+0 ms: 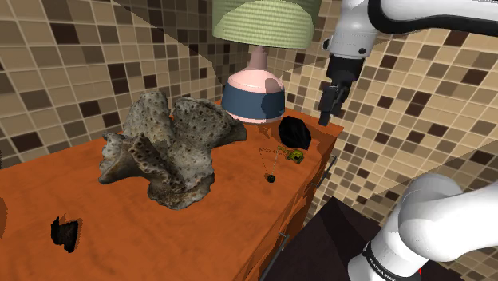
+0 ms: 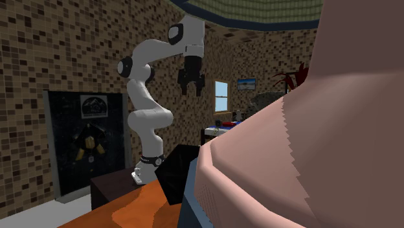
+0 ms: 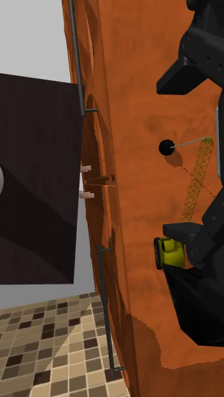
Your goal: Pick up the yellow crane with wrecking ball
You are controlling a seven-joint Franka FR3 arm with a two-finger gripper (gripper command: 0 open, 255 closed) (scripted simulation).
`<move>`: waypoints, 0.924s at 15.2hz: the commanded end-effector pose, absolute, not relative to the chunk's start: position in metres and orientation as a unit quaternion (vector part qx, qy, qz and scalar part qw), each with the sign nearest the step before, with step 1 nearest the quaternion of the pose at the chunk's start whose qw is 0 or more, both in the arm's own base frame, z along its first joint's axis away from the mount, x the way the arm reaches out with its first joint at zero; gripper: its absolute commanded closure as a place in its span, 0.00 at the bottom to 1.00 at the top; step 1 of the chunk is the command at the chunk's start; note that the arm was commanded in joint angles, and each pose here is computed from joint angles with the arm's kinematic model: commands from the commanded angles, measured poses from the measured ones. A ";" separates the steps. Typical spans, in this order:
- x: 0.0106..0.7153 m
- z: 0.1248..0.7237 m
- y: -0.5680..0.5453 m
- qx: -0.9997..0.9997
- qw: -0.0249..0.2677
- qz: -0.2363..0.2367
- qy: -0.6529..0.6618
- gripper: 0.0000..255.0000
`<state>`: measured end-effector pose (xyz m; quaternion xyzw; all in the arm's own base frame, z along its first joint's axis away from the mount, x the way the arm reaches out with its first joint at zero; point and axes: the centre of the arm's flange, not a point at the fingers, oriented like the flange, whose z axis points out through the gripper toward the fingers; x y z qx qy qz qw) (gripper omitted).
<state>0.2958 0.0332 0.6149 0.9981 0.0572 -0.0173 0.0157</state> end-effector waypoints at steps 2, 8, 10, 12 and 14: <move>0.306 0.606 0.034 1.000 0.012 -0.020 0.014 0.00; 0.364 0.548 0.019 0.970 -0.010 -0.034 -0.242 0.00; 0.380 0.529 0.009 0.945 -0.017 -0.039 -0.325 0.00; 0.394 0.509 -0.004 0.913 -0.024 -0.043 -0.405 0.00; 0.406 0.489 -0.019 0.874 -0.031 -0.047 -0.482 0.00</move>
